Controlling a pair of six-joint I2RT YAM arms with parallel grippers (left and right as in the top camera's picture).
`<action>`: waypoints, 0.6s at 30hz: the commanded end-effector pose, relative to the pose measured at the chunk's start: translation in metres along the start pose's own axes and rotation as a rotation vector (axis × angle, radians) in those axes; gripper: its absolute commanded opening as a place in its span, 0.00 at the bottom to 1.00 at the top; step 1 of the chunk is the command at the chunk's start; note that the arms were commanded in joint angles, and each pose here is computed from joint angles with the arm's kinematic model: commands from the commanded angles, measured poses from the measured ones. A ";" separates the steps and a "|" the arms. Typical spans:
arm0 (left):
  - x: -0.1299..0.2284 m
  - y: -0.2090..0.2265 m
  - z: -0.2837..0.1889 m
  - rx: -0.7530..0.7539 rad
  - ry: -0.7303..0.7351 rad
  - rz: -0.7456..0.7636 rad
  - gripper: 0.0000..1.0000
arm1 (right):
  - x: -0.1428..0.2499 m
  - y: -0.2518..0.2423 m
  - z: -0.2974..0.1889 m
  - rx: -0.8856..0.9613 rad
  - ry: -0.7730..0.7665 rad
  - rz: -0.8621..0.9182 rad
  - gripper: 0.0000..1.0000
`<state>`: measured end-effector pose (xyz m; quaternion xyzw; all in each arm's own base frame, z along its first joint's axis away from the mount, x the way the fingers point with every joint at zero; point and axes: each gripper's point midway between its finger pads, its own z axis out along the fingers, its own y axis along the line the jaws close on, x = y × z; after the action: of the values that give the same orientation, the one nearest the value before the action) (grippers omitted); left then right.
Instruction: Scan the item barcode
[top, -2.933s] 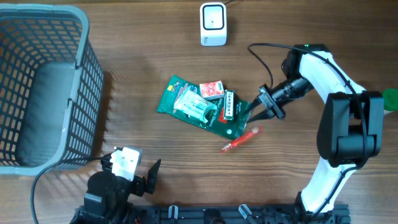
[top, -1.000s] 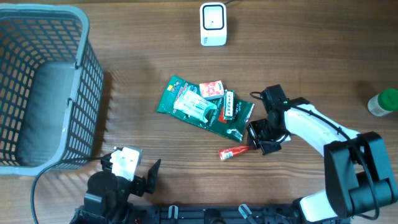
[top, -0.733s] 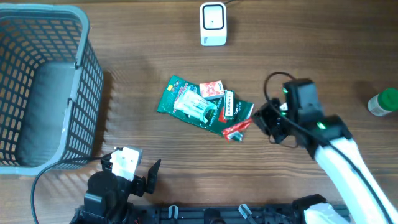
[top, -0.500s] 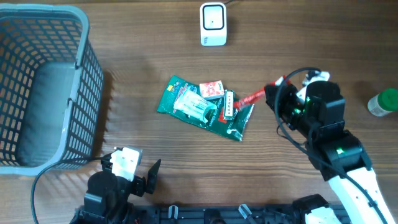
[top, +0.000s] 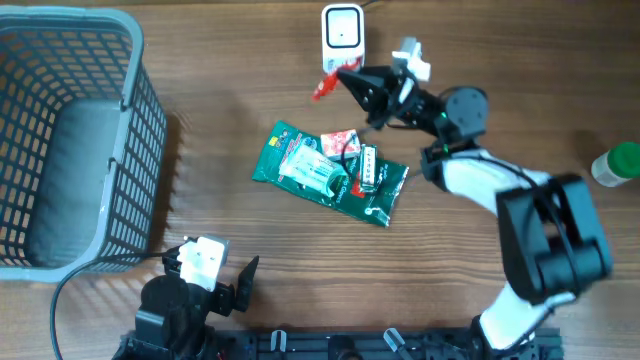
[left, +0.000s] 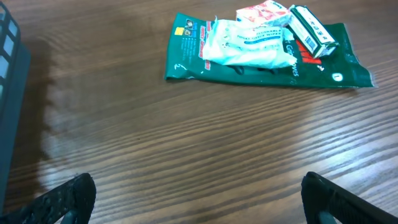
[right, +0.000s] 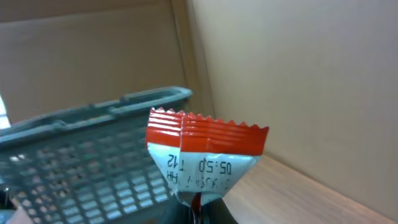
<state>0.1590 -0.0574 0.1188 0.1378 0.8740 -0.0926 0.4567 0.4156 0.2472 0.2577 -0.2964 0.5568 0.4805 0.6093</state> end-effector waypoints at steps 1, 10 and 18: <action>0.000 -0.001 0.000 0.005 -0.002 0.012 1.00 | -0.016 -0.060 0.023 0.129 -0.102 -0.052 0.05; 0.000 -0.001 0.000 0.005 -0.002 0.012 1.00 | 0.006 -0.204 0.054 0.461 -0.243 -0.064 0.05; 0.000 -0.001 0.000 0.005 -0.002 0.012 1.00 | 0.060 -0.230 0.050 0.497 -0.117 -0.032 0.05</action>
<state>0.1591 -0.0574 0.1188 0.1378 0.8741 -0.0926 0.4565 0.6365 0.2247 0.1795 -0.1029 0.6131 0.3454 0.7030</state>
